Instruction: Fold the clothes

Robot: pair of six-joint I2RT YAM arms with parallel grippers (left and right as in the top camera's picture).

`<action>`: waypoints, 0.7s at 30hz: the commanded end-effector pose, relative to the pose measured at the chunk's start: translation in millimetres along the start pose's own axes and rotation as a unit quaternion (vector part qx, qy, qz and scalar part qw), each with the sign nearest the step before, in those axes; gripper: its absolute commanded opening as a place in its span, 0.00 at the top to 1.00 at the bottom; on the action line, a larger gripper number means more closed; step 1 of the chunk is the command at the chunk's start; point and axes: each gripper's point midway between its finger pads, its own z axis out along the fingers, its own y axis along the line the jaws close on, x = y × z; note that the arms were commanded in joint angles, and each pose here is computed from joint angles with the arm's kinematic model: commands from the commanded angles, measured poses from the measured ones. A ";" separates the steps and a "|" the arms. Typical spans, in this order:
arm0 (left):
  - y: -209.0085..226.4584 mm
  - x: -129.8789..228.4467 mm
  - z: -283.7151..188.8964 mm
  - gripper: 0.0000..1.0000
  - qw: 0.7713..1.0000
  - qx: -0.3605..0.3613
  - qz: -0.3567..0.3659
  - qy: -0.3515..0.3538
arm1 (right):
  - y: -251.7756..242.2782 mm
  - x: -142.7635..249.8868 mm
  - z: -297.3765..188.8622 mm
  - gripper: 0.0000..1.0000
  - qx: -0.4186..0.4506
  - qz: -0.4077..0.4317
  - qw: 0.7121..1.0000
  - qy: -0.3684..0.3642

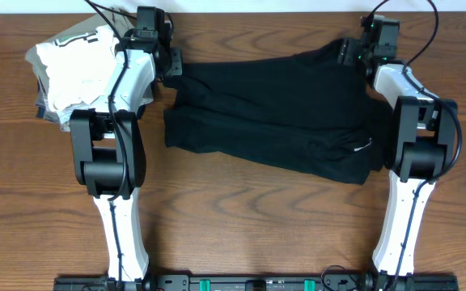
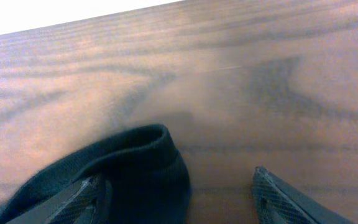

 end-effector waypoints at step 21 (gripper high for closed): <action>4.5 -8.5 -8.5 0.94 1.000 -0.007 -0.003 -0.013 | 58.9 -20.7 8.8 0.27 -0.109 -0.031 0.991 -0.072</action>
